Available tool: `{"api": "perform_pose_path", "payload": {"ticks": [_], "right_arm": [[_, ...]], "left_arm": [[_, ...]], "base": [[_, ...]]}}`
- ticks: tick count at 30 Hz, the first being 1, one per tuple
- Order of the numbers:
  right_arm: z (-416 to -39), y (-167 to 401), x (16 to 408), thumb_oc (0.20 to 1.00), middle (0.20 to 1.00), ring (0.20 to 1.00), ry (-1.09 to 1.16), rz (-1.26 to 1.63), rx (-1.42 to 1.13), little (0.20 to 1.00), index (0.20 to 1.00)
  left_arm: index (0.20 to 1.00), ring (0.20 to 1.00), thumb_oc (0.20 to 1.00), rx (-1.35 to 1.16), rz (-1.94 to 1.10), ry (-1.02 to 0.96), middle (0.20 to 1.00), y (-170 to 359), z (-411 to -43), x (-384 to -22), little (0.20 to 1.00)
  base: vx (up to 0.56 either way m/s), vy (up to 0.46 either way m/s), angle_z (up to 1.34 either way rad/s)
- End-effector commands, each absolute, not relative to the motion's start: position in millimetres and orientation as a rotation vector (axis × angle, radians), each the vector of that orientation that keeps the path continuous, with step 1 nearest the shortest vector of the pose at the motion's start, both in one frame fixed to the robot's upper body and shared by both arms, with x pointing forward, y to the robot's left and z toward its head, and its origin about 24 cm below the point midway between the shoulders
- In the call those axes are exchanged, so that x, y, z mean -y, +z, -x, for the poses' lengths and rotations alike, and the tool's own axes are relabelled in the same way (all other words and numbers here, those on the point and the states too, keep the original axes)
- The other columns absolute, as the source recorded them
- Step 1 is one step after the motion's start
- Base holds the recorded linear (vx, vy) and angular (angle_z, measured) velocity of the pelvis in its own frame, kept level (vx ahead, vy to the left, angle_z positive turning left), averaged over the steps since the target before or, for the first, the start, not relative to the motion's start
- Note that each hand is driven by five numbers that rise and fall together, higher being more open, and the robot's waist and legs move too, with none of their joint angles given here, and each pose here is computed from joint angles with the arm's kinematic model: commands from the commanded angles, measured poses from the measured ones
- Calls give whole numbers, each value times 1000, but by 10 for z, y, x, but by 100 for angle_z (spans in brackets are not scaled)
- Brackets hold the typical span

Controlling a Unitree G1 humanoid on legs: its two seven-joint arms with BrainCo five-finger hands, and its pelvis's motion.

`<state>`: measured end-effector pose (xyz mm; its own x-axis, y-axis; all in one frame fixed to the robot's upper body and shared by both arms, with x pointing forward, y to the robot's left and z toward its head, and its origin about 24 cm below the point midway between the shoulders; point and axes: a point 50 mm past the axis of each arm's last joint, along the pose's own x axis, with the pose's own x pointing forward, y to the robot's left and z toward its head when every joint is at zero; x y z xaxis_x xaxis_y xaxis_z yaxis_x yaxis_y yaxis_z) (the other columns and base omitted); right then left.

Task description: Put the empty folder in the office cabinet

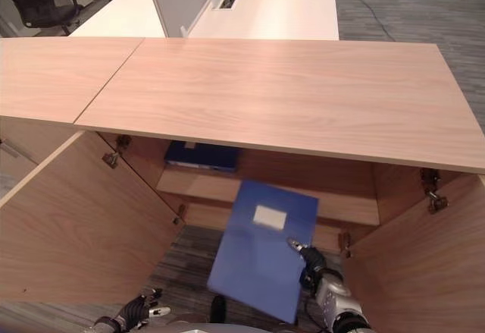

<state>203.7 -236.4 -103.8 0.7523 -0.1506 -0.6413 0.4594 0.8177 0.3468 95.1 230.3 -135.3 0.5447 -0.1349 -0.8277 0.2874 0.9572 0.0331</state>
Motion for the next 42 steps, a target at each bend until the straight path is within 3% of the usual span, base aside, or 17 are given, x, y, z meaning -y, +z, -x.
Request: {"api": "perform_pose_path", "payload": {"ticks": [1,10,20,22,32,42], "right_arm": [[-2600,-604,2363,200,200,200,-432,-737,-325,200,200],[-3108,124,2977,200,200,200,-773,-1084,75,200,200],[-3440,1272,3590,200,200,200,-857,-1226,387,200,200],[-3470,1738,3745,200,200,200,-846,-1241,490,200,200],[-3408,2862,3889,200,200,200,-790,-1182,704,200,200],[-3254,3446,3905,200,200,200,-787,-1115,817,200,200]], "left_arm": [[1000,1000,1000,-898,-255,-281,1000,-1240,-1198,-2427,1000],[1000,1000,1000,-817,-266,-298,1000,-1131,-1438,-2369,1000],[1000,1000,1000,-723,-303,-358,1000,-1018,-1720,-2197,1000],[1000,1000,1000,-699,-318,-382,1000,-984,-1787,-2150,1000],[1000,1000,1000,-628,-336,-387,1000,-870,-1946,-2109,1000],[1000,1000,1000,-591,-353,-315,1000,-776,-2039,-2237,1000]], "base": [[0,0,0],[-38,-1,5],[-74,18,5],[-65,34,2],[-10,-1,-3],[34,1,8]]}}
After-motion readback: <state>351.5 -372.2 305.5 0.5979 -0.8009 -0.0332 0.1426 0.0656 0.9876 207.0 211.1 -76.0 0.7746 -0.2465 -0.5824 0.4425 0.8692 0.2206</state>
